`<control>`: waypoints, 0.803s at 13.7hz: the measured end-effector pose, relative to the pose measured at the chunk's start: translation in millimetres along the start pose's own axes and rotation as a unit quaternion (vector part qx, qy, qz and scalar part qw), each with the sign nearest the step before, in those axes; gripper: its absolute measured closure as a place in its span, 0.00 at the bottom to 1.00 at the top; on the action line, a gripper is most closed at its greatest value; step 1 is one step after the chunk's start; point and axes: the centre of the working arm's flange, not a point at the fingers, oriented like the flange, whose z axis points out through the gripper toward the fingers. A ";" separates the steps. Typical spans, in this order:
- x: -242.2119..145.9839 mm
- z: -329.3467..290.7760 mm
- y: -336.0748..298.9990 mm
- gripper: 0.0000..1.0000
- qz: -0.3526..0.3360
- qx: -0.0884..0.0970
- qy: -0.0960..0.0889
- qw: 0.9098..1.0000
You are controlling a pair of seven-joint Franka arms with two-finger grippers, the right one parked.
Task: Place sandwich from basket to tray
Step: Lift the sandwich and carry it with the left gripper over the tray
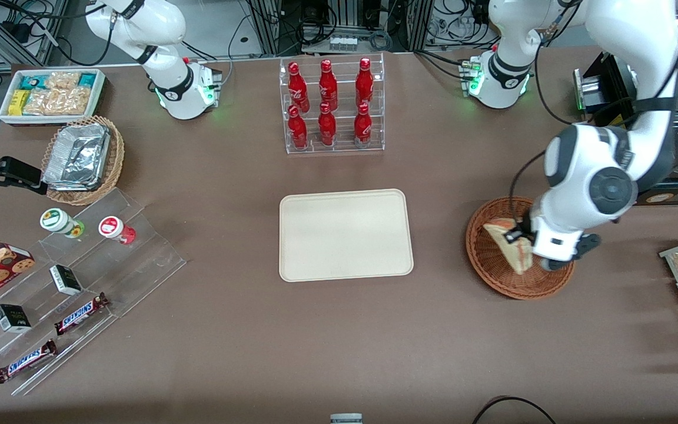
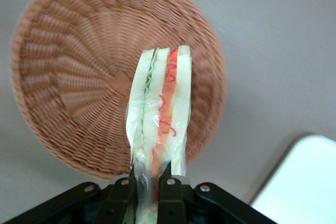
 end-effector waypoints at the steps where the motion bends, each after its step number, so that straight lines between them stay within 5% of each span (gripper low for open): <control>1: -14.4 -0.8 18.6 0.85 0.024 0.000 0.001 1.000; 11: -130.3 12.7 187.1 0.85 0.189 0.014 -0.006 0.982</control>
